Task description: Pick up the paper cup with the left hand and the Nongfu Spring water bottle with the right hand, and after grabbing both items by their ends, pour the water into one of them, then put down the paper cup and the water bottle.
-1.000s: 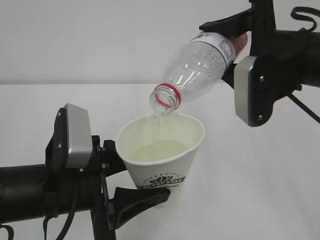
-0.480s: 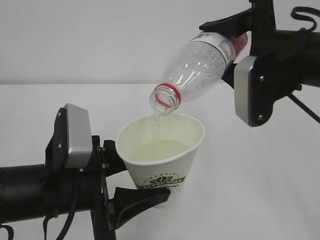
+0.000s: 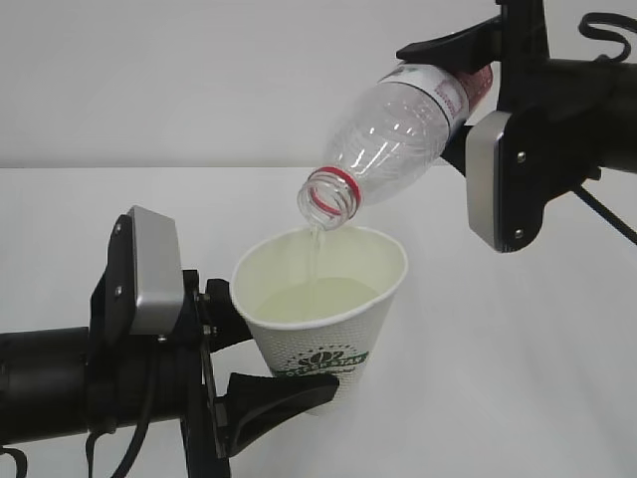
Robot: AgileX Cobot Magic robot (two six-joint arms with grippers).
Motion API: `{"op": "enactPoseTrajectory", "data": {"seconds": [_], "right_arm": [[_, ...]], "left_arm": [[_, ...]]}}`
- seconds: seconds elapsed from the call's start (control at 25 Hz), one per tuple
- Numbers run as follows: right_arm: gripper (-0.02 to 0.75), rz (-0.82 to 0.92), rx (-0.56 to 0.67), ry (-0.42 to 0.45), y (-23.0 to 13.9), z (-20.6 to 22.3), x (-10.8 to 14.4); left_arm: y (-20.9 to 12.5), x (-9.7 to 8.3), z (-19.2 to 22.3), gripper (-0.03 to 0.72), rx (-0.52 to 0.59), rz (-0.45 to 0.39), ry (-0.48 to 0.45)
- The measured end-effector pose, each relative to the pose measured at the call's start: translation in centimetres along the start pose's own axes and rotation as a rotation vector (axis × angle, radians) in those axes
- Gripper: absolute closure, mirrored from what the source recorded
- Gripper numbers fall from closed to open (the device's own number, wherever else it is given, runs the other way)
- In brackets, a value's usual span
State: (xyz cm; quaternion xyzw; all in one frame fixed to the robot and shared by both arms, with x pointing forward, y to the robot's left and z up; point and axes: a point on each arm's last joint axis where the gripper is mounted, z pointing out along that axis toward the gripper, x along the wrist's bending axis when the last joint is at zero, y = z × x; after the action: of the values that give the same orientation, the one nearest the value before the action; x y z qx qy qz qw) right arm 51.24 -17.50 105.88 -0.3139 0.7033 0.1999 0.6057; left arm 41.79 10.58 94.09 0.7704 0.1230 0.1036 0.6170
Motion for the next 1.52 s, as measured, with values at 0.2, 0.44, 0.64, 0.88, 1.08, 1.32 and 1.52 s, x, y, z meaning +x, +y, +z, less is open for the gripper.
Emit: {"op": "enactPoseTrajectory", "data": {"seconds": [0.2, 0.44, 0.64, 0.88, 1.08, 1.32, 1.52], "right_arm": [[0.232, -0.008, 0.000, 0.000, 0.00, 0.00, 0.00], [0.232, -0.018, 0.001, -0.001, -0.01, 0.00, -0.01], [0.232, -0.021, -0.001, -0.002, 0.01, 0.00, -0.02], [0.232, -0.021, 0.000, -0.002, 0.00, 0.00, -0.02], [0.232, -0.021, 0.000, -0.002, 0.00, 0.00, -0.02], [0.232, -0.021, 0.000, -0.002, 0.00, 0.00, -0.02], [0.232, -0.021, 0.000, -0.002, 0.00, 0.00, -0.02]], "left_arm": [[-0.01, 0.00, 0.00, 0.223, 0.001, 0.000, 0.000], [-0.01, 0.00, 0.00, 0.223, 0.001, 0.000, 0.000], [-0.02, -0.01, 0.00, 0.223, 0.002, 0.001, -0.001], [-0.02, -0.03, 0.00, 0.223, 0.002, 0.002, -0.003], [-0.02, -0.03, 0.00, 0.223, 0.002, 0.002, -0.003], [-0.03, -0.03, 0.00, 0.223, 0.003, 0.002, -0.003], [-0.04, -0.02, 0.00, 0.223, 0.005, 0.002, -0.002]]}}
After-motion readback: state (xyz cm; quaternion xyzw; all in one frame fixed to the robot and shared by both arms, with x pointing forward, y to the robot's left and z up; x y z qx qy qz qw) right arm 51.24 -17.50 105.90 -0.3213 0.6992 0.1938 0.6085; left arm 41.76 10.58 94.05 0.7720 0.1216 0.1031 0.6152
